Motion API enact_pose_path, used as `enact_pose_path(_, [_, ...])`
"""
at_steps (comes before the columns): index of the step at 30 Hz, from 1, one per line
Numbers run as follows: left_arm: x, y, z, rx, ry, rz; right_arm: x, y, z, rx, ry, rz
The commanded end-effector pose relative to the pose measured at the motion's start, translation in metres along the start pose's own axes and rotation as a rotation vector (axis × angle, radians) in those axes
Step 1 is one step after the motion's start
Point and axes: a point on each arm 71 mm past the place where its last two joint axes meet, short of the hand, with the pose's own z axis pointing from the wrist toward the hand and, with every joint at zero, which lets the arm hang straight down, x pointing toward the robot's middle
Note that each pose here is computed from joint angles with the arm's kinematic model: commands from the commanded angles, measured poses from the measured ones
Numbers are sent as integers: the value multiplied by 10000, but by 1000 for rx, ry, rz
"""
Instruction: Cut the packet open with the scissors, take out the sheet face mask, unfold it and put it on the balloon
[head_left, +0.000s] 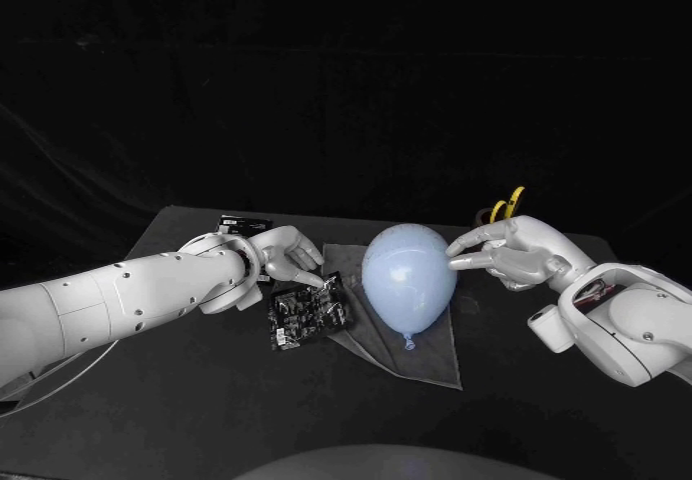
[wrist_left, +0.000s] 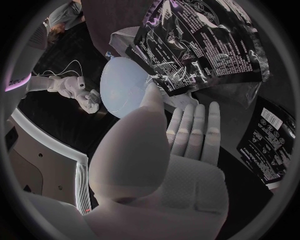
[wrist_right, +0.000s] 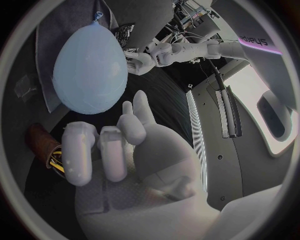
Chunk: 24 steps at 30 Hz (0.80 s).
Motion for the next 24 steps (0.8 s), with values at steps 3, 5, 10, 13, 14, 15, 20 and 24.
enact_pose_path(3, [76,-15,31,-30,84,10,22,20,4,-10,8,-10])
enact_pose_path(5, [87,-17,38,-37,94,14,25,22,5,-11,9,-10])
enact_pose_path(10, [119,-31,80,-62,116,28,36,29,10,-13,14,-8])
enact_pose_path(13, [132,-39,106,-71,123,34,42,33,12,-14,17,-8])
enact_pose_path(14, [137,-42,117,-75,127,36,45,35,13,-14,19,-7])
enact_pose_path(15, [141,-44,126,-78,129,38,47,36,13,-14,20,-7])
enact_pose_path(20, [154,-55,161,-94,133,51,57,42,14,-16,27,-6])
enact_pose_path(24, [150,-55,178,-105,126,56,64,48,11,-17,31,-4])
